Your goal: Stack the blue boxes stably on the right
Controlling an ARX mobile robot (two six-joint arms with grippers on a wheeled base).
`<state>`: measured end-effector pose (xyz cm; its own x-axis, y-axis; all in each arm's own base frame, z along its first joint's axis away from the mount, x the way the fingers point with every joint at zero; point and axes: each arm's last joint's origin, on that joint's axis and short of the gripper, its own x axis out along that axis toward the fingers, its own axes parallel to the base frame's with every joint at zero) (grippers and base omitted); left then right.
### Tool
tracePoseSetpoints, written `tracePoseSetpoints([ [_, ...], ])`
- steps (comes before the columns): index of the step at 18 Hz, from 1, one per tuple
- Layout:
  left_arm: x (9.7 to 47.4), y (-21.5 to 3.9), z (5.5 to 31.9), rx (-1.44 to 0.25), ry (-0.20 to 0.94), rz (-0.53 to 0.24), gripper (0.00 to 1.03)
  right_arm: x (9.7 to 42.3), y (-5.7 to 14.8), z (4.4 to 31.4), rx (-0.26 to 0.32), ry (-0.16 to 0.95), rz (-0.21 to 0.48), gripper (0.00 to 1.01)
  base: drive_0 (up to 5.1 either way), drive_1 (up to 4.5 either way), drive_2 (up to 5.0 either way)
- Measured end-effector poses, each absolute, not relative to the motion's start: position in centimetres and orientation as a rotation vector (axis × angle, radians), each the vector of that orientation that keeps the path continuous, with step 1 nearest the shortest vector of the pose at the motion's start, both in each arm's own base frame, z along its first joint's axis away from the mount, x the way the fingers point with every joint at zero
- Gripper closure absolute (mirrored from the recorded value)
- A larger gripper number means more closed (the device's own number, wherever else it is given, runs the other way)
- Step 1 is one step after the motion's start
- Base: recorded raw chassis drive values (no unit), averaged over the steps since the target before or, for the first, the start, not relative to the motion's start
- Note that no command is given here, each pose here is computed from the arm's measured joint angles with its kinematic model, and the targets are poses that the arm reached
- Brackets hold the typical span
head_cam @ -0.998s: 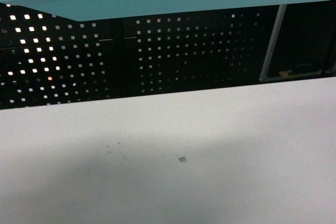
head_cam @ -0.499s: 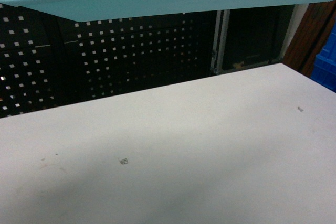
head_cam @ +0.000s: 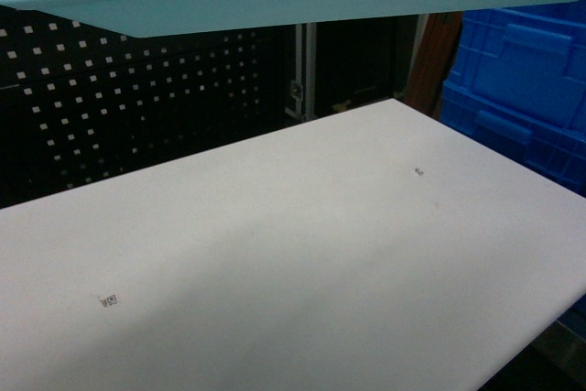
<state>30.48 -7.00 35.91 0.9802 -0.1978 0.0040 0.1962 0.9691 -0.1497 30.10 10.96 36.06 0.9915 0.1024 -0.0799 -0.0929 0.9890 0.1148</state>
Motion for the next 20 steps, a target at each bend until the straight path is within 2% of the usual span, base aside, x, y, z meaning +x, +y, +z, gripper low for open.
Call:
tracePoseSetpoints([
  [18,30.48,-7.0,35.91,-0.15,0.011,-0.199,1.01,30.1,10.96,36.05,0.111,0.086,0.098,0.93,-1.7,-1.67,-1.7],
  [20,30.48,-7.0,35.91,-0.15,0.011,-0.199,1.01,30.1,10.96,36.06,0.111,0.086,0.098,0.93,3.2,-4.0,-4.0],
])
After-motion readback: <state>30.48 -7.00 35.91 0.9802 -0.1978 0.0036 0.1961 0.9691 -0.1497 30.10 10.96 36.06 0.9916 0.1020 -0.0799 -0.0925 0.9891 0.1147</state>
